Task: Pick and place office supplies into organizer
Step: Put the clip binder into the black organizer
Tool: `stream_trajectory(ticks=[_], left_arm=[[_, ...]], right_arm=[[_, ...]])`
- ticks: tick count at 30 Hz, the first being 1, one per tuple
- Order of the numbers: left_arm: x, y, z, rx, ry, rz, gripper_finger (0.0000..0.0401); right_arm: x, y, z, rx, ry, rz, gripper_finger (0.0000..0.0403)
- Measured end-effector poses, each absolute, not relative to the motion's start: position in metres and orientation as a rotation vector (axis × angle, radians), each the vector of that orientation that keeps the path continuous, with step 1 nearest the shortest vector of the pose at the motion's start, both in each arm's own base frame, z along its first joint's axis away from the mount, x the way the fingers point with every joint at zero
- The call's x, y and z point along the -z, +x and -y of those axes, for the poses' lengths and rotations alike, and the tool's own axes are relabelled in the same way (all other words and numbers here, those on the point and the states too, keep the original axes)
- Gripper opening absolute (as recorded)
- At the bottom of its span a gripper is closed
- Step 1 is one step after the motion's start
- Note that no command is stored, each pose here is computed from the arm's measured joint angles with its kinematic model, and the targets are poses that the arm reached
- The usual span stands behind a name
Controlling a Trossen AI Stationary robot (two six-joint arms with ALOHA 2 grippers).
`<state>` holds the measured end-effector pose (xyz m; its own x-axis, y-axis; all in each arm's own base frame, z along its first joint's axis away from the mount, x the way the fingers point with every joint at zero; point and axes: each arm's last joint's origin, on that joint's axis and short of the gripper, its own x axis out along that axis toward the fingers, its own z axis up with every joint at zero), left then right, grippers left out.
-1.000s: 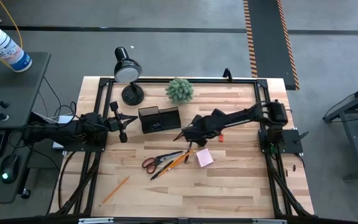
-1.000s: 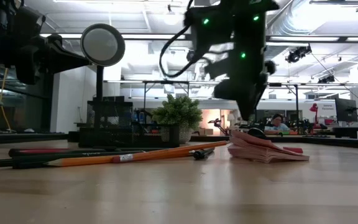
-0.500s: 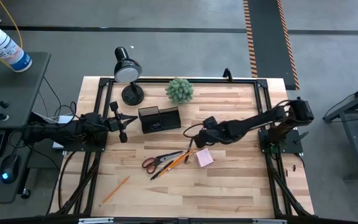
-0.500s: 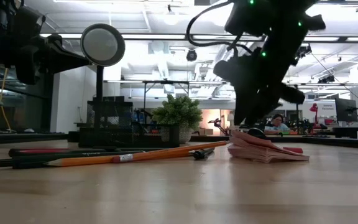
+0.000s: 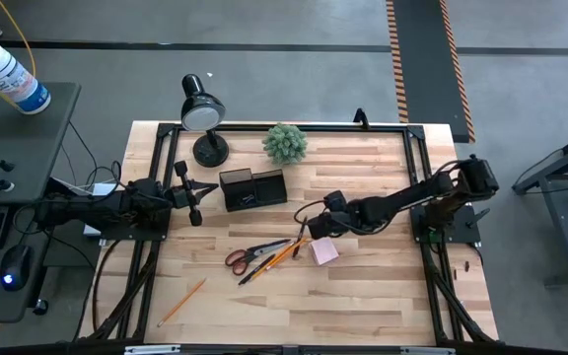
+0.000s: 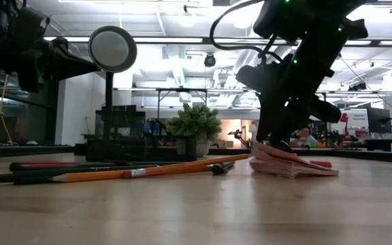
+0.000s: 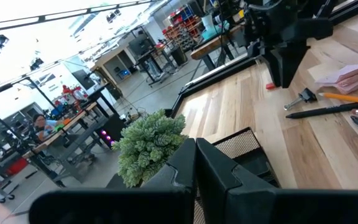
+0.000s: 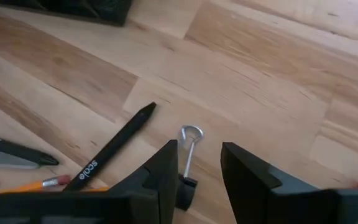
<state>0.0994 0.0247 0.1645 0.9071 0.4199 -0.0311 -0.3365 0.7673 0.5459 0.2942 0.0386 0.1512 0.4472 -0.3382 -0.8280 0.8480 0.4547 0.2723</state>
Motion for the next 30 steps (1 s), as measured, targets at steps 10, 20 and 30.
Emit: stream_trajectory(ticks=[10, 20, 30], left_arm=[[-0.165, 0.099, -0.025, -0.414, 0.562, -0.155, 0.0001], [-0.164, 0.099, -0.025, -0.414, 0.561, -0.155, 0.0001], [-0.165, 0.099, -0.025, -0.413, 0.561, -0.155, 0.0001]], right_arm=[[-0.122, 0.303, -0.045, 0.840, 0.750, -0.819, 0.0112], [-0.120, 0.302, -0.044, 0.858, 0.721, -0.825, 0.0098], [-0.113, 0.303, -0.045, 0.842, 0.675, -0.863, 0.0022]])
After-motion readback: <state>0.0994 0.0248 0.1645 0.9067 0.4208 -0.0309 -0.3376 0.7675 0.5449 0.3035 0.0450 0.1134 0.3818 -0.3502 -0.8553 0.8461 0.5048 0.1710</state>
